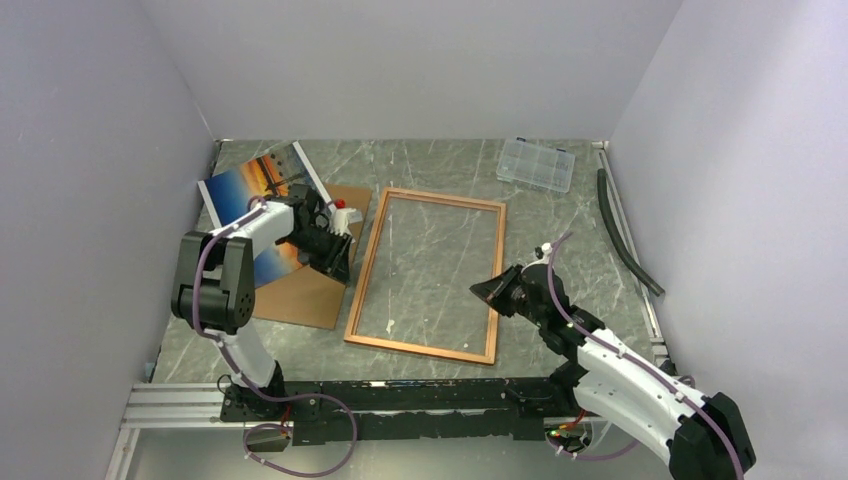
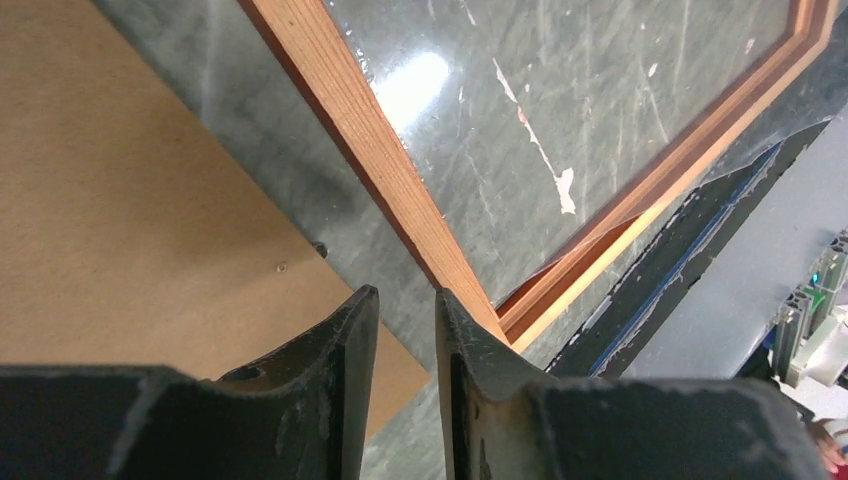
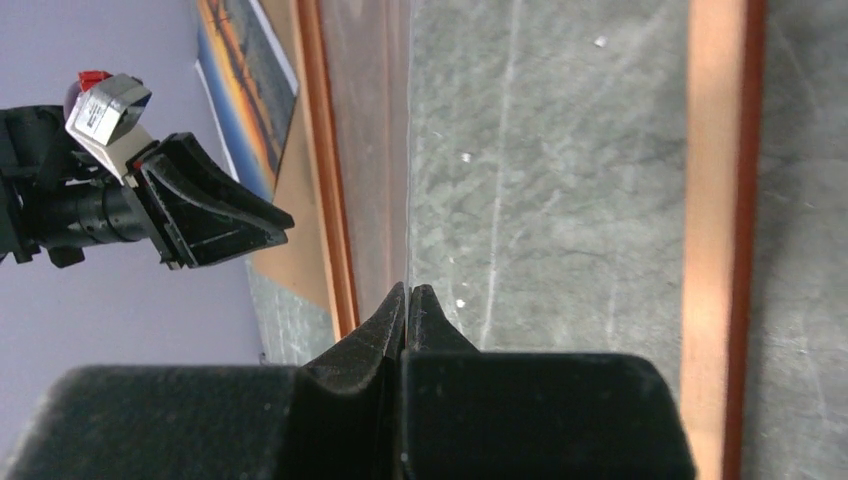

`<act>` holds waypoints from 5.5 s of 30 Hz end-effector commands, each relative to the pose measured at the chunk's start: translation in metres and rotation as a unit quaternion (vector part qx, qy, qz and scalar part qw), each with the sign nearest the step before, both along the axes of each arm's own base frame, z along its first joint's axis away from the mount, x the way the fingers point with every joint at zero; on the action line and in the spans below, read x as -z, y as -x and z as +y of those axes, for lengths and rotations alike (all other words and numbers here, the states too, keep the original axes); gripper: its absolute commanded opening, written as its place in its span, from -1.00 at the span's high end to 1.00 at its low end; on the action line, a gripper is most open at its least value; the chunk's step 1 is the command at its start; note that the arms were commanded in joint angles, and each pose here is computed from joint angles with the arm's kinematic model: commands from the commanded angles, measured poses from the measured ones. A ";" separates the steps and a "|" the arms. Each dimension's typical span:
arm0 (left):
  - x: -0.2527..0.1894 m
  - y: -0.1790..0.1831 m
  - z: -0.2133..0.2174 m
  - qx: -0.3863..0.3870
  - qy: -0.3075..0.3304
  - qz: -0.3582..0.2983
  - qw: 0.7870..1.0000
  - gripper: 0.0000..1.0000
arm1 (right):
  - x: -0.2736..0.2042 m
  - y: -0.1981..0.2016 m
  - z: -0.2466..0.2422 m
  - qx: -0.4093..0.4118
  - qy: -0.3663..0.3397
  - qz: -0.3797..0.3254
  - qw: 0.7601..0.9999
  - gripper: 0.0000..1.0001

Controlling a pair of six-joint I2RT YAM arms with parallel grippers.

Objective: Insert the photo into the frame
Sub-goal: Place the photo frame item in the photo frame.

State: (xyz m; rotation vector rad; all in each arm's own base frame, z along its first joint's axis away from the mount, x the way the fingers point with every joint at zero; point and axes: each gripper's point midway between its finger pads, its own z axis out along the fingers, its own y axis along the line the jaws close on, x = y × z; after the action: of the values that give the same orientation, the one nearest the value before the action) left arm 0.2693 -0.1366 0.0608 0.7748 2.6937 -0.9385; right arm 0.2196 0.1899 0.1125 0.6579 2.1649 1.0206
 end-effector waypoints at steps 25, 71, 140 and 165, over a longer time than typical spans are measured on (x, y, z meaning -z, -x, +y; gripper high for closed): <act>0.039 0.016 -0.023 0.021 0.012 0.044 0.999 0.81 | -0.004 -0.002 0.016 -0.034 -0.132 0.021 0.990 1.00; 0.032 0.016 -0.027 0.030 0.004 0.033 0.999 0.85 | -0.093 -0.001 0.027 -0.046 -0.267 -0.016 0.963 1.00; 0.009 0.006 -0.008 0.017 -0.014 -0.014 1.000 0.59 | 0.035 -0.043 -0.014 -0.094 0.006 0.021 0.995 0.21; 0.035 0.004 -0.011 0.009 -0.015 0.029 0.999 0.78 | 0.031 -0.059 0.001 -0.154 0.034 0.023 0.987 0.19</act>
State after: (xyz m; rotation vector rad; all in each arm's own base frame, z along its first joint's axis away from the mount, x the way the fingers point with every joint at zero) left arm 0.2589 -0.1437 0.0328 0.7681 2.7768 -0.9436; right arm 0.2695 0.1863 0.0681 0.4028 2.3788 1.1017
